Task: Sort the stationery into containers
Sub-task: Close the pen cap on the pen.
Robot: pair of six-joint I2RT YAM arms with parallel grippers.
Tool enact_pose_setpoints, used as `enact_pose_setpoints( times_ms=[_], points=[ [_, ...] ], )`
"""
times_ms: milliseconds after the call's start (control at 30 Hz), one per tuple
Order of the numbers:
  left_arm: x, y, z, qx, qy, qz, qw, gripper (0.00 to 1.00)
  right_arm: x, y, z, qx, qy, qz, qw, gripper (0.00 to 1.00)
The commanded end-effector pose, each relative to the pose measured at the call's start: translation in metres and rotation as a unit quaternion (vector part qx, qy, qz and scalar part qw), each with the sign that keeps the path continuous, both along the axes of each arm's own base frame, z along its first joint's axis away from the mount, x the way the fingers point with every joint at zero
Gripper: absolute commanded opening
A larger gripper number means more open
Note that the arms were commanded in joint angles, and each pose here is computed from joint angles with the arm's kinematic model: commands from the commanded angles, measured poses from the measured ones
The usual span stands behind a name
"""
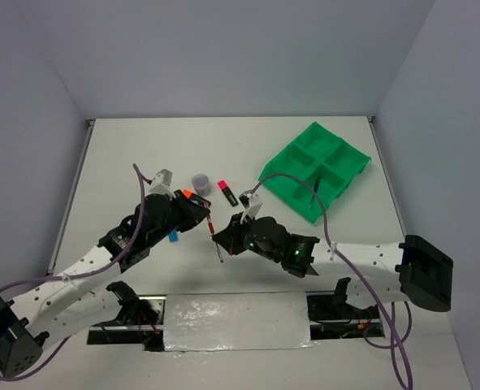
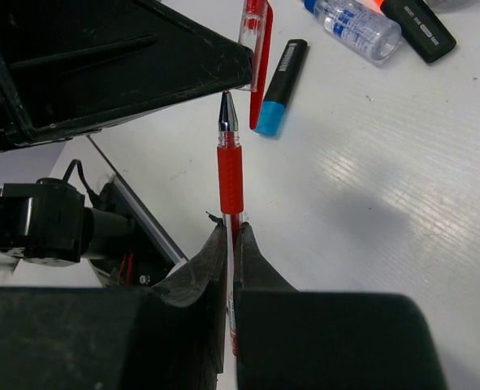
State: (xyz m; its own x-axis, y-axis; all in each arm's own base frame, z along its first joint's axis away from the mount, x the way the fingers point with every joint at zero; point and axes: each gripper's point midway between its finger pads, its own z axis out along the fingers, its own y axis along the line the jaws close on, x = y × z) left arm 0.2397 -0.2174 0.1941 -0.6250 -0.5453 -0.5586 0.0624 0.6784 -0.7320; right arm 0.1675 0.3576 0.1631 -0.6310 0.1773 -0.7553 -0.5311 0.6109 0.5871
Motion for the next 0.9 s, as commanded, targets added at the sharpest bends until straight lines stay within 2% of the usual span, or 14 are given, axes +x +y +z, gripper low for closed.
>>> enact_pose_setpoints(
  times_ms=[0,367,867],
  points=[
    [0.002,0.001,0.014,-0.009,-0.025,0.004,1.000,0.00,0.006,0.011,0.019,0.014,-0.014,-0.003,1.000,0.00],
    [0.006,0.006,0.022,0.000,-0.038,0.017,0.999,0.00,0.003,0.008,0.017,0.019,-0.004,-0.004,1.000,0.00],
    [0.004,-0.003,0.019,-0.010,-0.042,-0.009,0.999,0.00,0.014,0.003,0.022,0.016,-0.012,-0.021,1.000,0.00]
  ],
)
